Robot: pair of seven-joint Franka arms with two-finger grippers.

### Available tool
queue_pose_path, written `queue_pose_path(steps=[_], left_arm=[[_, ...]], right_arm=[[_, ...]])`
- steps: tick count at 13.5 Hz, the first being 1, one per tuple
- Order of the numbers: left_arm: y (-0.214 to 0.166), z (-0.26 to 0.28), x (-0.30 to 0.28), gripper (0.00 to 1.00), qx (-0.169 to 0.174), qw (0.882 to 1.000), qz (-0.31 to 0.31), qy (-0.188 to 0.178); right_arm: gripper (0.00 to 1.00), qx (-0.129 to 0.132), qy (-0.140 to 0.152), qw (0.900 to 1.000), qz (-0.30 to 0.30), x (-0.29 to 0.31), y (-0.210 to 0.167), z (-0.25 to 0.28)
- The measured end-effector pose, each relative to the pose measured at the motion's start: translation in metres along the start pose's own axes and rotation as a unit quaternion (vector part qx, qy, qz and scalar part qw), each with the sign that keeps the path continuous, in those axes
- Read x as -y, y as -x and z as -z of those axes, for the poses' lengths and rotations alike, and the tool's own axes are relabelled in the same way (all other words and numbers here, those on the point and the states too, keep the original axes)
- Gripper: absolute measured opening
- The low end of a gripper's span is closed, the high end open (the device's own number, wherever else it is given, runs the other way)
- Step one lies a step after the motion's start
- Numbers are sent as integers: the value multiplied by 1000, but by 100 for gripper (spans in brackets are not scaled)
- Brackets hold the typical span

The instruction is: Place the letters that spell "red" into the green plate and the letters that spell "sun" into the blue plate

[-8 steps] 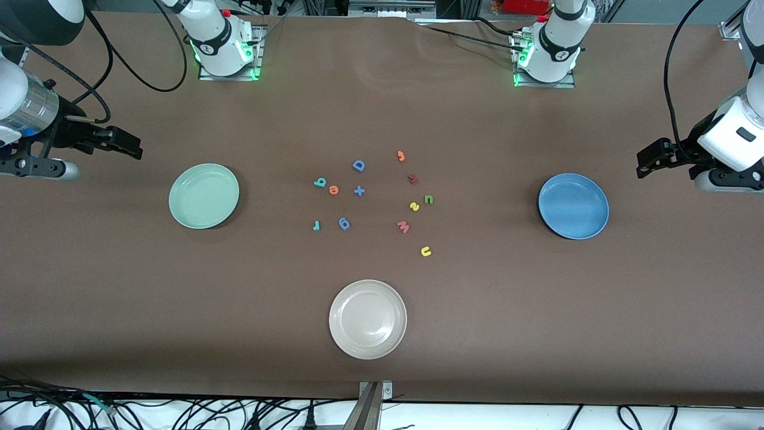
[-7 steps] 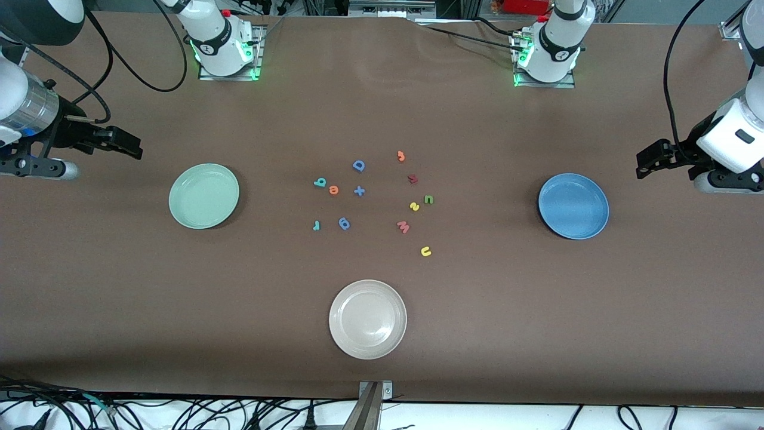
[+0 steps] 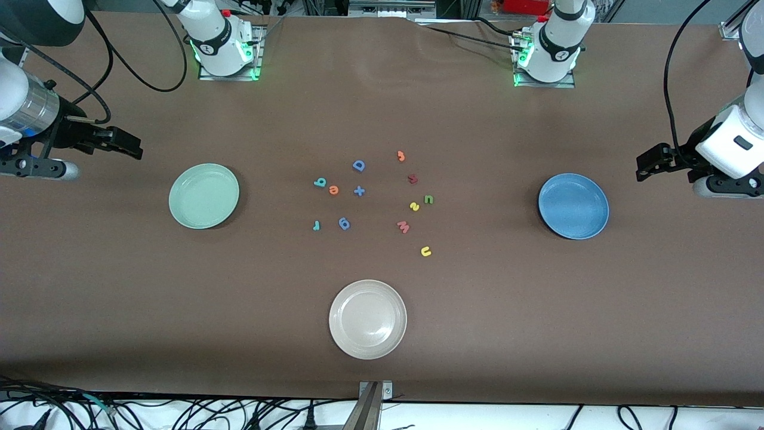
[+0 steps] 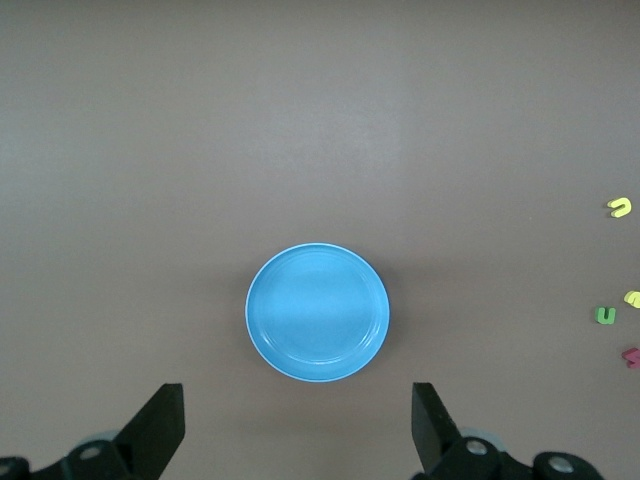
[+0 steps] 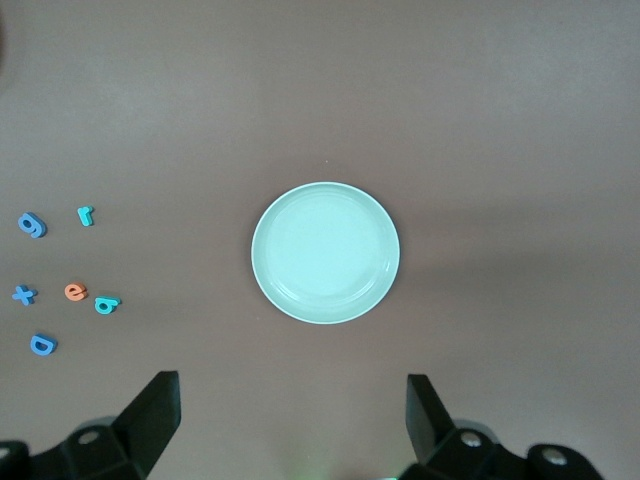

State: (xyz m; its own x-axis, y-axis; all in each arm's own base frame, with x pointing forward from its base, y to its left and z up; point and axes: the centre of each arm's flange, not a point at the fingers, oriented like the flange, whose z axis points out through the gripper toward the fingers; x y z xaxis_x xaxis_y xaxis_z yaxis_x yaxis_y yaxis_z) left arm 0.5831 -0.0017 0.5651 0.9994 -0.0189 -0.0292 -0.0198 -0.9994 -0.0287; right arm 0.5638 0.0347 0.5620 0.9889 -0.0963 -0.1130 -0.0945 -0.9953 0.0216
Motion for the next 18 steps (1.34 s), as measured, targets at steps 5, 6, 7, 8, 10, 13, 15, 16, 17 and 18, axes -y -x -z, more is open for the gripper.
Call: queue_pose_path(steps=[5, 6, 7, 8, 10, 13, 15, 16, 17, 18], left_arm=[[0, 0, 6, 100, 0, 1000, 4, 0], [0, 0, 6, 100, 0, 1000, 4, 0], [0, 0, 6, 100, 0, 1000, 3, 0], [0, 0, 6, 100, 0, 1000, 3, 0], [0, 0, 6, 100, 0, 1000, 3, 0], [0, 0, 5, 100, 0, 1000, 3, 0], [0, 0, 5, 100, 0, 1000, 3, 0], [0, 0, 5, 100, 0, 1000, 3, 0], [0, 0, 5, 100, 0, 1000, 3, 0], [0, 0, 5, 100, 0, 1000, 2, 0]], right_arm=[[100, 0, 0, 1000, 0, 0, 0, 0], [100, 0, 0, 1000, 0, 0, 0, 0], [100, 0, 0, 1000, 0, 0, 0, 0], [100, 0, 0, 1000, 0, 0, 0, 0], [100, 0, 0, 1000, 0, 0, 0, 0], [100, 0, 0, 1000, 0, 0, 0, 0], [100, 0, 0, 1000, 0, 0, 0, 0], [100, -1, 0, 1000, -1, -1, 0, 0], [100, -1, 0, 1000, -1, -1, -1, 0], [100, -1, 0, 1000, -1, -2, -1, 0]])
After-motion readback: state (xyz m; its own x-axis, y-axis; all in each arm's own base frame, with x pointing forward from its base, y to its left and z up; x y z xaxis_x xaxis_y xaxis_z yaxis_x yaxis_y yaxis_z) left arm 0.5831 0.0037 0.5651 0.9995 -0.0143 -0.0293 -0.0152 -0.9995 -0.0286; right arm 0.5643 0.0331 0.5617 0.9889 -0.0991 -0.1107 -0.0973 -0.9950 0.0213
